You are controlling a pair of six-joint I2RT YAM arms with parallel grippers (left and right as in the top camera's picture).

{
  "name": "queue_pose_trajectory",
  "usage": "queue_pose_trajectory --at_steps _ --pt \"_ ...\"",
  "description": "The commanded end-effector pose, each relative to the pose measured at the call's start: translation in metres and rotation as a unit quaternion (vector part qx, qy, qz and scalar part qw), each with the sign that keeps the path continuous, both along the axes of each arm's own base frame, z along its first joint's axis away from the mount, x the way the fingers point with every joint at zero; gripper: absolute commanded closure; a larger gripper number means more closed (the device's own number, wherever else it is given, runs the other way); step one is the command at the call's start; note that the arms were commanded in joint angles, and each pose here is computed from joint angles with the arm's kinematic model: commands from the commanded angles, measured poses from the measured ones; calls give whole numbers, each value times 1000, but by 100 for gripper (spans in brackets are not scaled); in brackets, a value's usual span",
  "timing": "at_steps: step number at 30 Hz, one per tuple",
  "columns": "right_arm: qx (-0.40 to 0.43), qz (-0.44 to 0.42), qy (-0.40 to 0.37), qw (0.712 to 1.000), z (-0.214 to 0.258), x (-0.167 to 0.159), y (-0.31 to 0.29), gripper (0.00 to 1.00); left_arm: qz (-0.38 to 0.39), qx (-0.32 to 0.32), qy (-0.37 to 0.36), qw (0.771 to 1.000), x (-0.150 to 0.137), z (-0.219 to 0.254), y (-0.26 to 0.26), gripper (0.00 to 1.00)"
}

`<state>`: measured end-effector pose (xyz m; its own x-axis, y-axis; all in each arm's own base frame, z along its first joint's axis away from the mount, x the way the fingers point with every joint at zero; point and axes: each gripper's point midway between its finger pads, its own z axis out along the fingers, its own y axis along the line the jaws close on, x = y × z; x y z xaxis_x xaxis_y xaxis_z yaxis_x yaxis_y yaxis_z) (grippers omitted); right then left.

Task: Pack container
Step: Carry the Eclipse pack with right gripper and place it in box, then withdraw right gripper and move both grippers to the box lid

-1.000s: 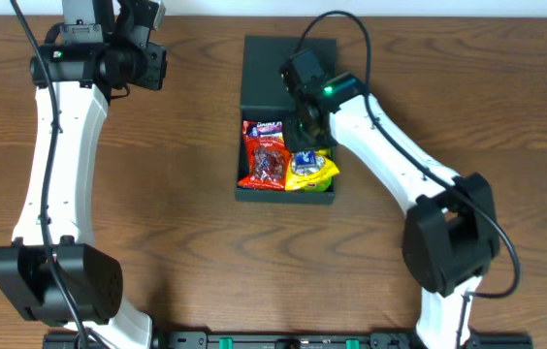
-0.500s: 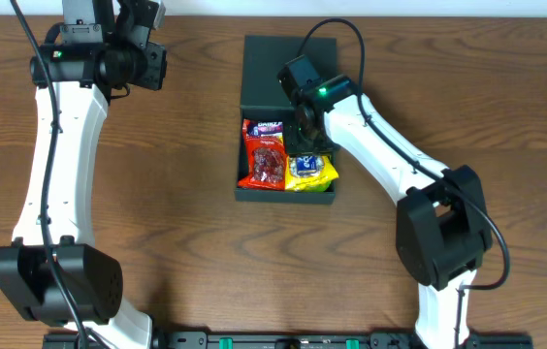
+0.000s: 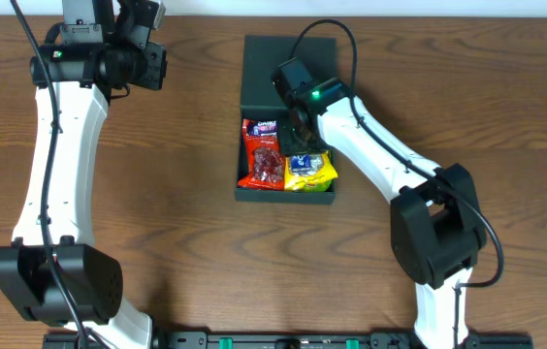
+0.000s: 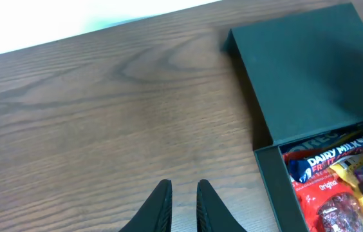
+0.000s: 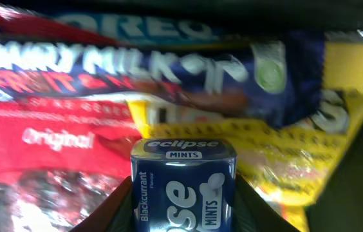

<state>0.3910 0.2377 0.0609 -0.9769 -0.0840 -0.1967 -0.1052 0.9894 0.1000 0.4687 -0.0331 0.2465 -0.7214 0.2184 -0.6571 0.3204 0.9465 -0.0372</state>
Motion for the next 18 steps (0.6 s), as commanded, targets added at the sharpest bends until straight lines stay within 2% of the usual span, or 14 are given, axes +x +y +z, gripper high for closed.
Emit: queue_pose_trajectory --at_steps 1,5,8,9,11,12,13,16,18 --pt "8 1 29 1000 -20 -8 9 99 -1 -2 -26 1000 -1 22 -1 85" --pt "22 7 37 999 -20 -12 16 98 -1 -2 -26 1000 -1 22 -1 85" --pt "21 7 36 999 -20 -12 16 85 -1 -2 -26 1000 -1 22 -1 85" --pt "21 7 36 999 -20 -12 16 85 0 -2 -26 1000 -1 22 -1 85" --pt "20 11 36 999 -20 -12 16 73 -1 -2 -26 1000 -1 22 -1 85" --pt "21 16 36 999 -20 -13 17 59 -1 -2 -26 1000 -1 22 -1 85" --pt "21 17 36 999 -20 -13 17 53 -1 -2 -26 1000 -1 22 -1 84" --pt "29 18 34 999 -13 -12 19 45 -1 -2 -26 1000 -1 22 -1 81" --pt "45 24 25 998 -1 -9 23 43 -1 -2 -25 1000 -1 22 -1 81"
